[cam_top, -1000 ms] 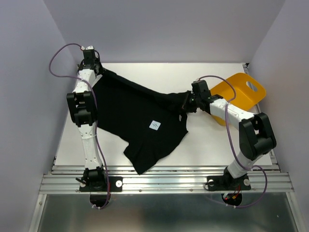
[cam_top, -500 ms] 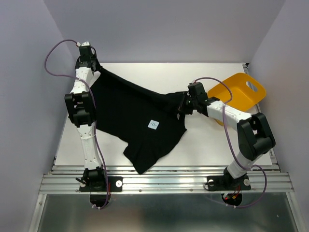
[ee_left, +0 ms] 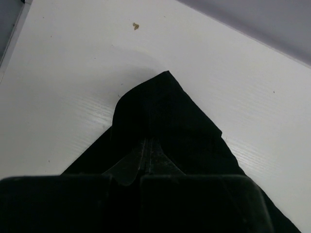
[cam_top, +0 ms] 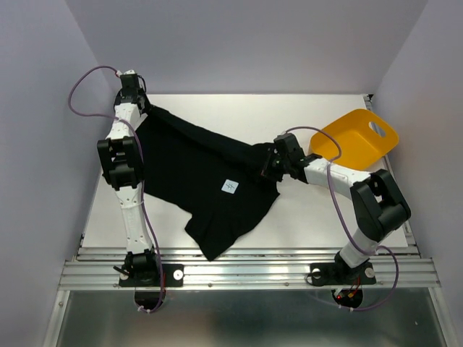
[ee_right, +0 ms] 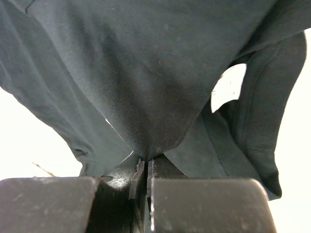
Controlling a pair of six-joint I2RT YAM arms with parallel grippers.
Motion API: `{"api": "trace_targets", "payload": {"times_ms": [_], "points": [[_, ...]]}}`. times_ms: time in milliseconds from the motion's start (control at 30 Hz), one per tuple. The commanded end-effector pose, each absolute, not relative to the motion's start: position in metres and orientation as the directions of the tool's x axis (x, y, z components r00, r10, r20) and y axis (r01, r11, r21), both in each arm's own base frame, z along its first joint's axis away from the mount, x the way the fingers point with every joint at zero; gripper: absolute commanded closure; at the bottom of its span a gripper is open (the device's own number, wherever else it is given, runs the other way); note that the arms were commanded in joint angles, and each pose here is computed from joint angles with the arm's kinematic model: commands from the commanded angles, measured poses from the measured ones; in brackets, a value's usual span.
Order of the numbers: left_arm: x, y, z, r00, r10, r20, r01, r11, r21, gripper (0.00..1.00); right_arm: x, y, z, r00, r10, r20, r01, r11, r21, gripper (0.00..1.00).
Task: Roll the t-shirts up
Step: Fold the T-shirt at the center of the board.
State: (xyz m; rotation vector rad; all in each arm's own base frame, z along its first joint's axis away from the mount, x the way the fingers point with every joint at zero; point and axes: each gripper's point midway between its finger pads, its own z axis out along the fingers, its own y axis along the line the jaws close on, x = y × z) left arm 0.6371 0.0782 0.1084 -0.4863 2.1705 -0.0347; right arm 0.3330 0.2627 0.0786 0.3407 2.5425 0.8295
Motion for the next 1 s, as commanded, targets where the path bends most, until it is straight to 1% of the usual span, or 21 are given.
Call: {"api": "trace_targets", "payload": {"times_ms": [0, 233, 600, 700, 900, 967], "points": [[0.634, 0.098, 0.141, -0.48, -0.335, -0.811, -0.364, 0.917, -0.163, 1.0, 0.336, 0.272, 0.096, -0.853, 0.389, -0.348, 0.073, 0.75, 0.658, 0.99], [0.625, 0.105, 0.133, -0.503, -0.331, -0.799, -0.4, 0.908, -0.124, 1.0, 0.328, 0.277, 0.099, -0.862, 0.381, -0.334, 0.061, 0.732, 0.679, 0.99], [0.62, 0.106, 0.132, -0.507, -0.337, -0.794, -0.412, 0.903, -0.12, 1.0, 0.32, 0.282, 0.141, -0.847, 0.373, -0.379, -0.02, 0.69, 0.724, 0.99], [0.618, 0.106, 0.135, -0.503, -0.336, -0.796, -0.415, 0.902, -0.118, 1.0, 0.315, 0.286, 0.147, -0.854, 0.357, -0.378, -0.039, 0.68, 0.732, 0.99], [0.613, 0.108, 0.138, -0.501, -0.339, -0.797, -0.426, 0.898, -0.114, 1.0, 0.302, 0.291, 0.144, -0.868, 0.318, -0.381, -0.069, 0.684, 0.726, 0.99], [0.611, 0.109, 0.136, -0.504, -0.34, -0.794, -0.434, 0.894, -0.108, 1.0, 0.296, 0.294, 0.138, -0.88, 0.301, -0.368, -0.069, 0.685, 0.725, 0.99]]}}
